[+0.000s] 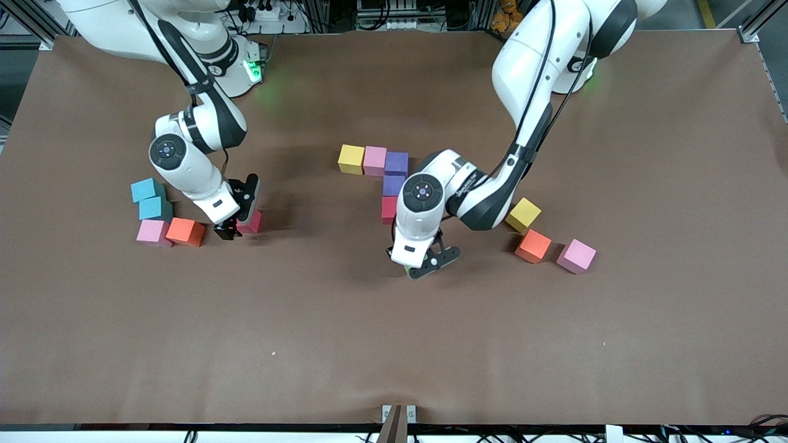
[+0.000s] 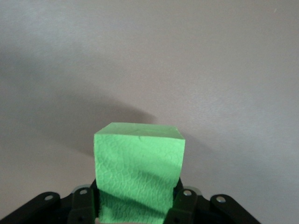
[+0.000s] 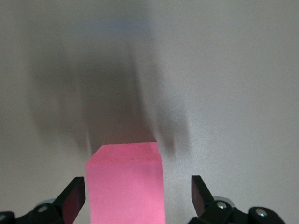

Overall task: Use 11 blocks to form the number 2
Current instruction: 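Carry the green cube under the magenta cube with the left gripper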

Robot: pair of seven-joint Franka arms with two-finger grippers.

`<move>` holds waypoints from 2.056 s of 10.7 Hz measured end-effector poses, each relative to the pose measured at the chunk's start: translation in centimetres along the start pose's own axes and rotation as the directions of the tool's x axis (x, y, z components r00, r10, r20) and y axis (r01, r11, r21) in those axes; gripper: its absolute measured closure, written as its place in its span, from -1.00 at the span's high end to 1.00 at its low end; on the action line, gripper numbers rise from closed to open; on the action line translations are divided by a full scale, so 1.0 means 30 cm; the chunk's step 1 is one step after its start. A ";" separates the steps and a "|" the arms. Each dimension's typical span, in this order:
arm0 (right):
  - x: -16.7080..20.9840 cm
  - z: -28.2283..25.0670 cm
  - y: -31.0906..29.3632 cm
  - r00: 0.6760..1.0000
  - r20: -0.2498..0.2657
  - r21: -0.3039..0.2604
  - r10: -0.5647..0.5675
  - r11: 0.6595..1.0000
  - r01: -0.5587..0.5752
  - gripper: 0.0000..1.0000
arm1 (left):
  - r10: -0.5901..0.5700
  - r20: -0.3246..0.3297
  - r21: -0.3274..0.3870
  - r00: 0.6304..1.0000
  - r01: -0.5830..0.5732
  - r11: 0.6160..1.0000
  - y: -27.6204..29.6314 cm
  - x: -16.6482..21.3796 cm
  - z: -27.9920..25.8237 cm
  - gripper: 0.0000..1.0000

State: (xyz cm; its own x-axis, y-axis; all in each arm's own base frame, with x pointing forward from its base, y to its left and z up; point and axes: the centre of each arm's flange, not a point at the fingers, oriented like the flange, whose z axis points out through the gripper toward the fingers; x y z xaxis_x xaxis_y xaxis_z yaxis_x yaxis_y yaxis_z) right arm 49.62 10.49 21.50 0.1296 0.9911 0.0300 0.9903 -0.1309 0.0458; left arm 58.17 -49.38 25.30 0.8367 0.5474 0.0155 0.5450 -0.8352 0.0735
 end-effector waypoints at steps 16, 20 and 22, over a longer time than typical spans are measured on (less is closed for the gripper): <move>-0.015 -0.062 0.121 1.000 -0.005 -0.014 0.013 1.000 -0.013 0.11 | -0.706 0.022 -0.003 0.707 0.707 0.708 0.122 -0.570 -0.118 0.08; 0.007 -0.123 0.179 1.000 -0.001 -0.018 0.005 1.000 -0.005 0.11 | -0.775 0.027 -0.012 0.632 0.775 0.632 0.127 -0.594 -0.094 0.08; 0.007 -0.127 0.183 1.000 -0.001 -0.020 -0.003 1.000 0.003 0.11 | -0.802 0.017 -0.036 0.597 0.802 0.596 0.129 -0.592 -0.075 0.08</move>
State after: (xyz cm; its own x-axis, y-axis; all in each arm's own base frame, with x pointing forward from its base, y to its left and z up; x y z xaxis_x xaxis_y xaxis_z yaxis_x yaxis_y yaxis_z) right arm 54.89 9.90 25.56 0.1268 0.9914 0.0309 0.9895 -0.1286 0.0660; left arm 45.30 -62.21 27.56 0.0628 0.9958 -0.0664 0.9941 -0.0565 0.0924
